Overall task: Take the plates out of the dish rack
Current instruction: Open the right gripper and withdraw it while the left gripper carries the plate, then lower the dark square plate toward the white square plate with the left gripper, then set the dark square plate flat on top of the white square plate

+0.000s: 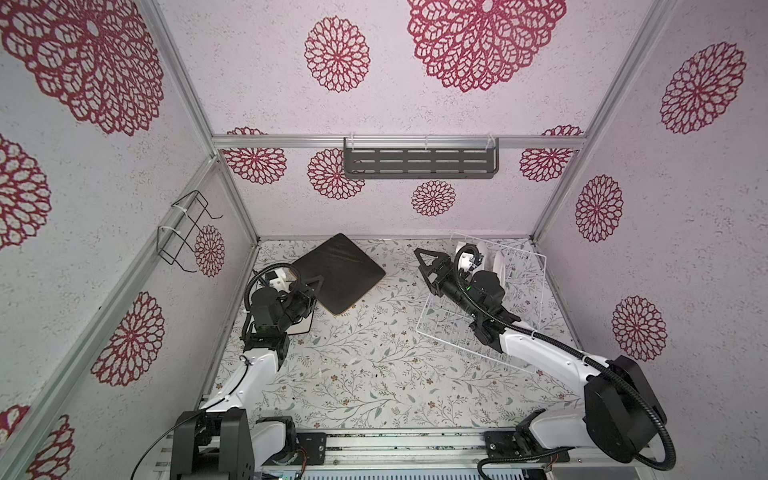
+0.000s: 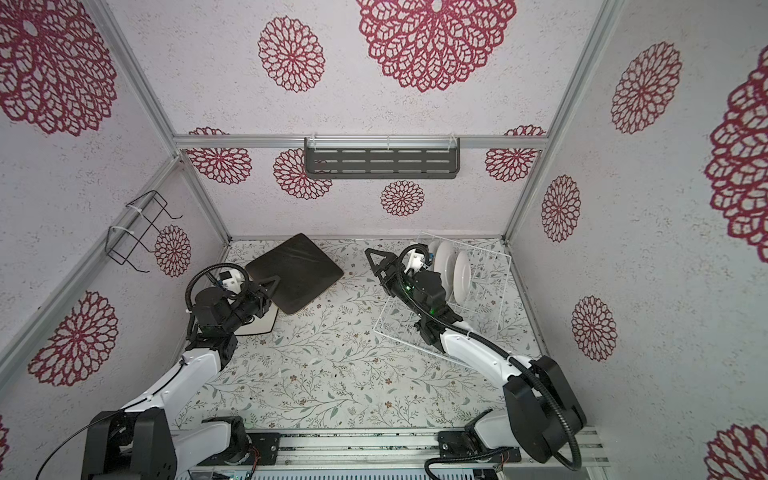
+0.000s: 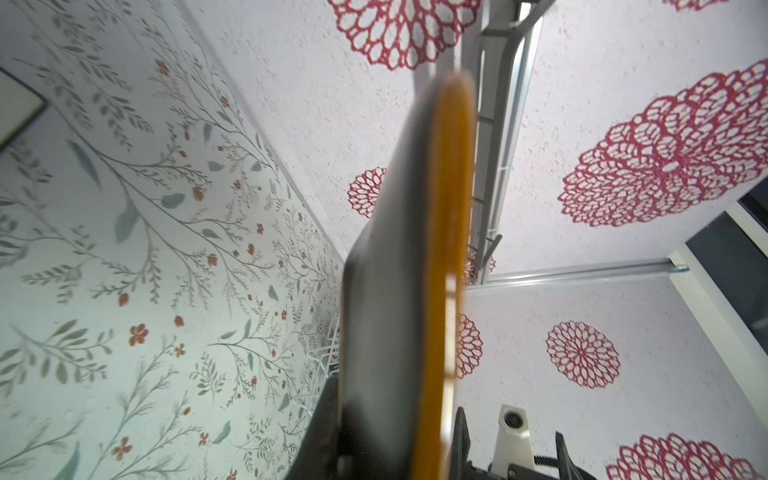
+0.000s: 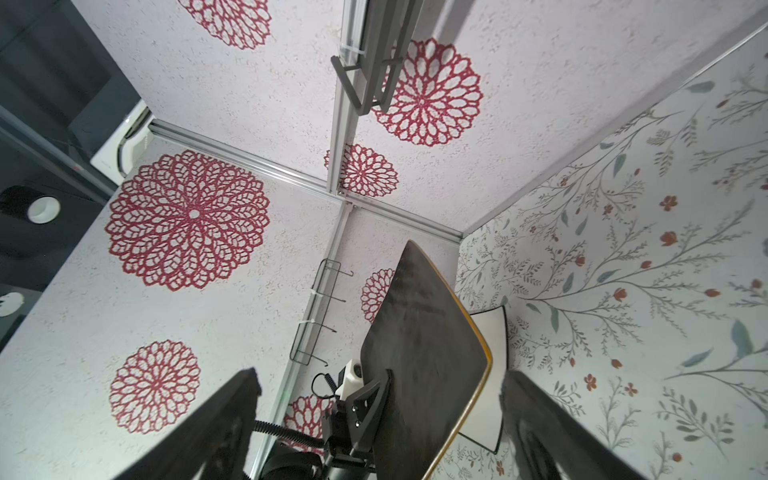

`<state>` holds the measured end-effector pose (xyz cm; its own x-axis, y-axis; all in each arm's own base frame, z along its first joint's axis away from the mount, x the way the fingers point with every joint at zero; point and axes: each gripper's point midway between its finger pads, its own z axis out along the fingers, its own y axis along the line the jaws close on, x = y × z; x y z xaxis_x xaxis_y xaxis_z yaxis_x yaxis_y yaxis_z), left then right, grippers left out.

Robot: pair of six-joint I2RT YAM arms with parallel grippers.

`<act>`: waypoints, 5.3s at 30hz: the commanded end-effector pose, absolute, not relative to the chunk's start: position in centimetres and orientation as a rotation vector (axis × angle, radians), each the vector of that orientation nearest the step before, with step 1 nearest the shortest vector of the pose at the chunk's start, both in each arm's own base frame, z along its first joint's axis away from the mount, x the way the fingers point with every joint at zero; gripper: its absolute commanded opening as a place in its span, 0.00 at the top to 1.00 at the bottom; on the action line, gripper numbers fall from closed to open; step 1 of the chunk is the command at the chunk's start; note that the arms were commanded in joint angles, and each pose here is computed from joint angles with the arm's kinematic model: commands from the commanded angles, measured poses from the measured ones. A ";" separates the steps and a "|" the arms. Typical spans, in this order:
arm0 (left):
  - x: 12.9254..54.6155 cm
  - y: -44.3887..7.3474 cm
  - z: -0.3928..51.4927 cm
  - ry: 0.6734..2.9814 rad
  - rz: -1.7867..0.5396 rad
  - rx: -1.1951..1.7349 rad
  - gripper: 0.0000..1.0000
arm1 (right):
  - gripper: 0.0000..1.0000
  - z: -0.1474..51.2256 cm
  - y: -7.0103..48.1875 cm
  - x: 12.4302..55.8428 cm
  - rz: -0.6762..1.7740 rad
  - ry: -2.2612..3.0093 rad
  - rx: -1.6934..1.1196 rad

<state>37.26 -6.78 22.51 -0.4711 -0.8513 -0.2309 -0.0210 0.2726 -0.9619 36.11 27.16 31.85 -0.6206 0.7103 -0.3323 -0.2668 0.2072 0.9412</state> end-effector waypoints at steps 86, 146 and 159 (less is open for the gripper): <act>36.7 12.9 13.6 1.302 -0.856 -1.320 1.00 | 0.07 29.2 29.3 38.1 1.504 1.779 0.398; 34.6 10.3 9.6 1.655 -0.721 -1.436 0.02 | 0.08 28.9 28.2 37.9 1.509 1.760 0.429; 35.5 9.0 8.4 1.724 -0.732 -1.447 0.03 | 0.07 28.9 27.9 37.6 1.513 1.756 0.440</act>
